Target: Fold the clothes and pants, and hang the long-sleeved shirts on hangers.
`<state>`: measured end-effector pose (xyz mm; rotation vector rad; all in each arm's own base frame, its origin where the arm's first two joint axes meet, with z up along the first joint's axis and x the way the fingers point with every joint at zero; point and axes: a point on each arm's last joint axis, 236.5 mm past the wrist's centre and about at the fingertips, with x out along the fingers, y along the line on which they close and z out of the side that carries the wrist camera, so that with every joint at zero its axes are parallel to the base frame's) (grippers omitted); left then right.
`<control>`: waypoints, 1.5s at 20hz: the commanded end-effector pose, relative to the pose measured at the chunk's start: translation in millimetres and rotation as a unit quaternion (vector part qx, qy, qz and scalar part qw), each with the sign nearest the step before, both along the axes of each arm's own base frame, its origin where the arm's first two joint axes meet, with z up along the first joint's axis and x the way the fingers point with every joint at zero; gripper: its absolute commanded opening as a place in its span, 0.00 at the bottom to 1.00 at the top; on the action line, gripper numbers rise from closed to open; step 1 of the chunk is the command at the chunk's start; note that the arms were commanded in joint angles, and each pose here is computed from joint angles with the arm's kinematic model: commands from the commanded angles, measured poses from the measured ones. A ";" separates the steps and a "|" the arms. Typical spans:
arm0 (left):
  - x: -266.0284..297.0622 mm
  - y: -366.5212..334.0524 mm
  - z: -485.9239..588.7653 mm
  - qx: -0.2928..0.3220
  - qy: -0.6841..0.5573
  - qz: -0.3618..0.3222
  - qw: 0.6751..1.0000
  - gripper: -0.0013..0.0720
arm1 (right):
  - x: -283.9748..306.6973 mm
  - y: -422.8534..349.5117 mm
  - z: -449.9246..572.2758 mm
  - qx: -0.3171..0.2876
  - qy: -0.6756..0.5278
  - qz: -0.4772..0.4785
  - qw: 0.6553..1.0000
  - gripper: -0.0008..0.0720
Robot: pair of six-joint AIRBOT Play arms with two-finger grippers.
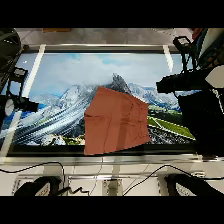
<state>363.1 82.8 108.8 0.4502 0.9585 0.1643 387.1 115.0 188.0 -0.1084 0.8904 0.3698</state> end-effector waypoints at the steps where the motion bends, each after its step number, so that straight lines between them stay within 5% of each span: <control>1: 0.1 0.1 0.4 0.000 0.000 0.000 1.000 0.02 | -0.3 0.5 0.3 0.000 0.000 0.001 1.000 0.04; 18: 0.1 -0.7 0.1 -0.002 -0.001 0.000 1.000 0.02 | -0.7 0.4 0.1 0.000 0.001 0.001 1.000 0.04; 21: -1.2 -35.1 -12.6 -0.116 -0.006 0.030 0.993 0.02 | 2.2 -18.4 -3.2 -0.040 -0.003 -0.013 0.999 0.04; 25: -5.9 -52.7 -21.8 -0.166 0.009 0.040 0.985 0.02 | -35.4 -92.4 -53.4 -0.151 0.114 -0.032 0.981 0.03; 28: -7.0 -52.6 -22.7 -0.166 0.013 0.041 0.985 0.05 | -79.8 -108.0 -121.7 -0.077 0.240 -0.038 0.967 0.03; 29: -6.7 -52.6 -23.1 -0.166 0.013 0.041 0.985 0.30 | -94.4 -101.0 -144.2 -0.029 0.275 -0.036 0.960 0.03; 30: -5.7 -54.3 -24.7 -0.170 0.014 0.041 0.984 0.67 | -106.0 -97.1 -164.3 0.009 0.301 -0.045 0.953 0.04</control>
